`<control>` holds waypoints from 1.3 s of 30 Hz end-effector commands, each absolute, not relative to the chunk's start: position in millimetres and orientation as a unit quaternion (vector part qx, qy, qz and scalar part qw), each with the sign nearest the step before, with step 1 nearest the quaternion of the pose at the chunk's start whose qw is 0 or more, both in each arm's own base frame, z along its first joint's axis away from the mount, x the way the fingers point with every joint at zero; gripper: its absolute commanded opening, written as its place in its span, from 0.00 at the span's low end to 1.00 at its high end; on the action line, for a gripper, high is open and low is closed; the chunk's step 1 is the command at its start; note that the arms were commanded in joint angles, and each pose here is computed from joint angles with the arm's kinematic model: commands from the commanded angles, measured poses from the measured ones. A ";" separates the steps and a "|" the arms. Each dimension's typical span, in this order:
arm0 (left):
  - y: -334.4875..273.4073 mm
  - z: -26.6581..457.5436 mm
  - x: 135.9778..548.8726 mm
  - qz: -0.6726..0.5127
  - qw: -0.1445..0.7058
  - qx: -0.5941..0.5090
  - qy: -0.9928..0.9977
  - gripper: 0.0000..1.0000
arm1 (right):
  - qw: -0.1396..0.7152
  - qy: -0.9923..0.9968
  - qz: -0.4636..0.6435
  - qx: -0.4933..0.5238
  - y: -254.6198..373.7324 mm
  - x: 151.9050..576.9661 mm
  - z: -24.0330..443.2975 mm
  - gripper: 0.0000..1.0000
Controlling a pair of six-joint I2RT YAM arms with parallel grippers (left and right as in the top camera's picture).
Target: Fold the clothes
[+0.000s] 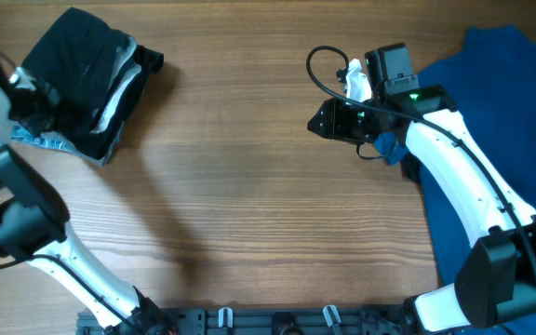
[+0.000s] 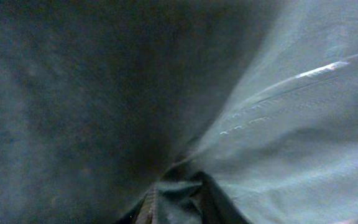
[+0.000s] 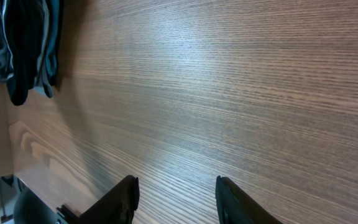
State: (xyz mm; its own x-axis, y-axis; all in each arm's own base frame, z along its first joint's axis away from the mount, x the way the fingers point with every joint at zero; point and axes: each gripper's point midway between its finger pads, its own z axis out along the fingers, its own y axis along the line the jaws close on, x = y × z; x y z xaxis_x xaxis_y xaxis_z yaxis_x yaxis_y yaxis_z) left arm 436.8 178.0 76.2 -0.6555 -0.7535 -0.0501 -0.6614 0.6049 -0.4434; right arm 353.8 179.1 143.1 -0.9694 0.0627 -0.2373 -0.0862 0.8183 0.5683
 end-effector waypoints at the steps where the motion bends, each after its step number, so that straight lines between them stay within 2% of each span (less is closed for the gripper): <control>1: 184.4 177.3 455.5 -0.319 0.240 -0.316 0.861 0.25 | 0.146 0.942 0.303 -0.009 178.1 351.5 161.6 0.41; 2: 181.1 201.4 452.6 -0.314 0.261 -0.293 0.864 0.25 | 0.166 0.937 0.307 -0.019 177.7 349.8 176.3 0.41; 4: 154.7 262.1 430.3 -0.288 0.305 -0.212 0.883 0.27 | 0.255 0.916 0.307 -0.043 169.5 340.4 238.6 0.40; 7: 96.7 354.6 362.3 -0.226 0.374 -0.098 0.894 0.41 | 0.423 0.862 0.277 -0.046 134.3 296.3 343.1 0.43; 8: 88.9 381.6 342.8 -0.194 0.407 -0.089 0.888 0.51 | 0.453 0.849 0.267 -0.045 124.1 278.8 360.5 0.47; 9: 79.3 405.8 324.4 -0.172 0.438 -0.080 0.878 0.79 | 0.478 0.838 0.257 -0.053 115.3 258.2 374.1 0.55; 10: 61.3 436.5 296.1 -0.150 0.481 -0.059 0.862 1.00 | 0.503 0.825 0.251 -0.058 104.7 228.2 387.0 0.69; 11: 50.6 449.6 279.2 -0.139 0.499 -0.049 0.854 1.00 | 0.514 0.817 0.253 -0.060 99.9 209.2 393.1 0.80; 12: 39.6 460.8 259.8 -0.126 0.516 -0.042 0.846 1.00 | 0.526 0.809 0.255 -0.061 96.0 194.5 398.4 1.00; 16: 21.2 470.8 208.2 -0.075 0.536 -0.052 0.839 1.00 | 0.551 0.791 0.260 -0.065 86.7 158.7 406.4 1.00; 19: 10.2 476.2 189.7 -0.065 0.550 -0.046 0.831 1.00 | 0.517 0.816 0.254 -0.060 84.5 150.2 386.2 1.00; 26: 4.4 478.2 180.6 -0.061 0.557 -0.043 0.827 1.00 | 0.478 0.841 0.247 -0.053 82.3 141.7 365.8 1.00; 29: 4.4 478.2 180.6 -0.061 0.557 -0.043 0.827 1.00 | 0.426 0.873 0.234 -0.045 77.8 127.6 339.0 1.00; 30: 4.4 478.2 180.6 -0.061 0.557 -0.043 0.827 1.00 | 0.431 0.876 0.213 -0.033 69.9 130.6 337.0 1.00; 31: 4.4 478.1 180.6 -0.061 0.557 -0.043 0.827 1.00 | 0.457 0.868 0.189 -0.032 62.5 138.7 343.7 1.00; 32: 4.4 478.1 180.6 -0.061 0.557 -0.043 0.827 1.00 | 0.502 0.846 0.160 -0.082 62.2 147.7 357.6 1.00; 35: 4.4 478.2 180.6 -0.061 0.557 -0.043 0.827 1.00 | 0.654 0.686 0.065 -0.312 86.4 152.2 404.6 1.00; 39: 4.4 478.2 180.6 -0.061 0.557 -0.043 0.827 1.00 | 0.683 0.648 0.063 -0.332 92.8 152.2 353.8 1.00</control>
